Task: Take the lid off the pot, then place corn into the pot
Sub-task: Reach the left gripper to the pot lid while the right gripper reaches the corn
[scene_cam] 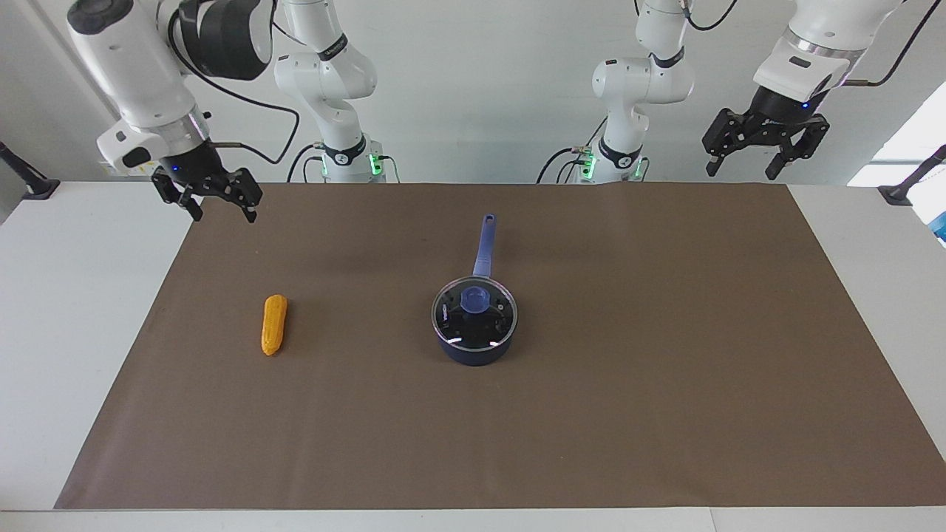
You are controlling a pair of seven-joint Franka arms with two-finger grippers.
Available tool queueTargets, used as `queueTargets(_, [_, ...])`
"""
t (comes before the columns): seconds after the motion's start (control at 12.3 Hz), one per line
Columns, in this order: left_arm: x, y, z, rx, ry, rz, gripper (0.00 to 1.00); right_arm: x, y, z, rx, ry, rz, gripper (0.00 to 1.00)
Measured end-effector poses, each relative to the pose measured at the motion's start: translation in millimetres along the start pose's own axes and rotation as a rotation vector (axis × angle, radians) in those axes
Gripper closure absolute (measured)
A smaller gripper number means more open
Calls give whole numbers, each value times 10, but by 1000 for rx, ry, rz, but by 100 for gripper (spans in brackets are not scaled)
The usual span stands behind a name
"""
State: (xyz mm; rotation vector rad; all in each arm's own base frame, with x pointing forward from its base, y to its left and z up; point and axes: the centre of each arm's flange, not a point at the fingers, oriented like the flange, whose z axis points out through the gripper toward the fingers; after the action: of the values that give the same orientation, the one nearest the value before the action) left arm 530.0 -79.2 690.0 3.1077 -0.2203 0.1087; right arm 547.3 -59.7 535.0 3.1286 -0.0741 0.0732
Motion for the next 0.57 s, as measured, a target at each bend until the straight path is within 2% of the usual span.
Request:
queueTargets(0.24, [95, 293, 43, -7, 43, 53, 0, 238, 23, 839, -11, 10, -7, 0])
queueTargets(0.57, [258, 823, 226, -21, 92, 141, 0, 577, 52, 1788, -31, 62, -105, 0])
